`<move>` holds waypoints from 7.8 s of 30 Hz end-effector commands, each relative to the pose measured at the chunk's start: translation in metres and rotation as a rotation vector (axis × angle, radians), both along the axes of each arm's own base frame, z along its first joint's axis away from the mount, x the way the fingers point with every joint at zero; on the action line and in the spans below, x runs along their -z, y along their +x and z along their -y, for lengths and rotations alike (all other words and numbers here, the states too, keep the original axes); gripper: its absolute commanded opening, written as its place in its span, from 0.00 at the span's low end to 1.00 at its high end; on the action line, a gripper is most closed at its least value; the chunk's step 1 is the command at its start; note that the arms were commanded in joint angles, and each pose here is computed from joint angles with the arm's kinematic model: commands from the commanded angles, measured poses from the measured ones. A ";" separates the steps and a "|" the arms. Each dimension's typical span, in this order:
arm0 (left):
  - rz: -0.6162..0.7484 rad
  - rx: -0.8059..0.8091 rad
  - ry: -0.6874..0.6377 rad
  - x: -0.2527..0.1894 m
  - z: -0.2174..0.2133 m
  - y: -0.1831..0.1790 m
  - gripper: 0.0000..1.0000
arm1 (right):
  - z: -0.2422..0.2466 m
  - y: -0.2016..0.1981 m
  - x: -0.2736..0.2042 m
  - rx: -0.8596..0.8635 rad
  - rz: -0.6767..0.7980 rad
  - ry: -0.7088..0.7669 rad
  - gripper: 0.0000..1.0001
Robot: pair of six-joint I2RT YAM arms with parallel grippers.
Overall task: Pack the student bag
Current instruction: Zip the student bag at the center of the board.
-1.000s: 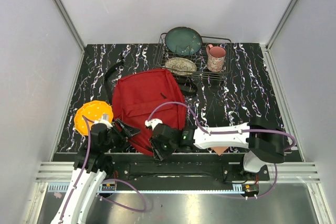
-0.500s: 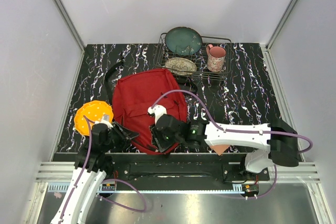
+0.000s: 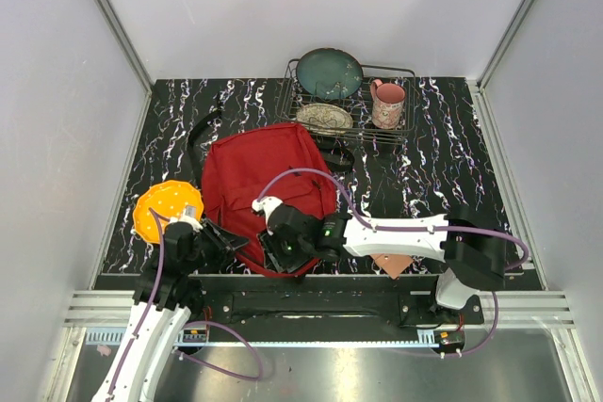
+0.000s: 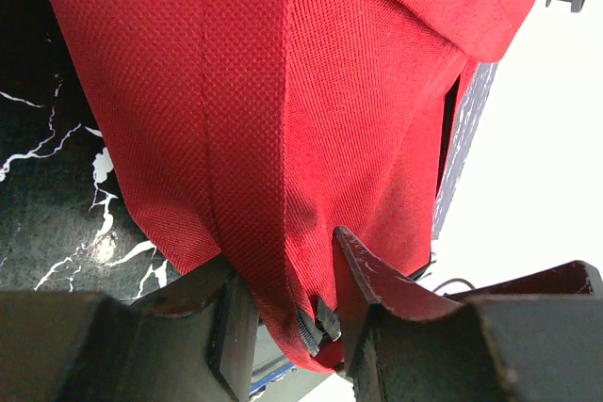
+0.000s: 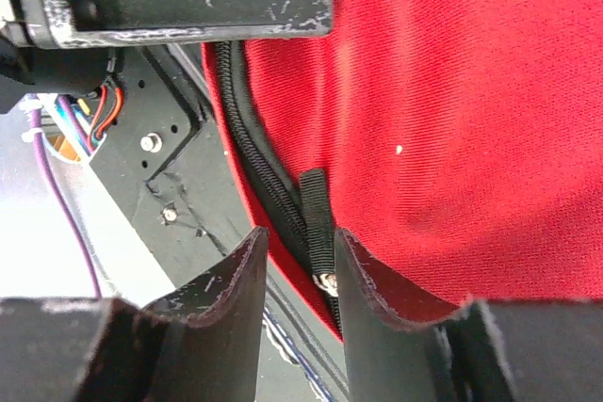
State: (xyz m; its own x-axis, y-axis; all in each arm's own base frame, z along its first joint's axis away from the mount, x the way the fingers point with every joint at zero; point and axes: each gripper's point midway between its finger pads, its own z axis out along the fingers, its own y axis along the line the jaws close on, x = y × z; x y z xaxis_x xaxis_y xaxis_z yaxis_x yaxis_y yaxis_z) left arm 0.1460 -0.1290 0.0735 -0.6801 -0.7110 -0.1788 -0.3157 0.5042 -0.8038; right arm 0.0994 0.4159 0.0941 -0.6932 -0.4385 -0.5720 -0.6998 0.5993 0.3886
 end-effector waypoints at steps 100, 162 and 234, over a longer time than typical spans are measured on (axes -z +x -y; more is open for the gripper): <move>0.166 0.003 -0.115 -0.026 0.010 0.012 0.00 | -0.023 0.039 0.001 0.163 0.123 0.101 0.00; 0.421 0.192 0.264 -0.151 -0.006 0.030 0.99 | 0.140 0.090 -0.031 0.659 0.202 0.262 0.00; 0.553 0.819 0.589 -0.037 0.166 -0.012 0.00 | 0.164 0.106 -0.043 0.830 0.175 0.277 0.00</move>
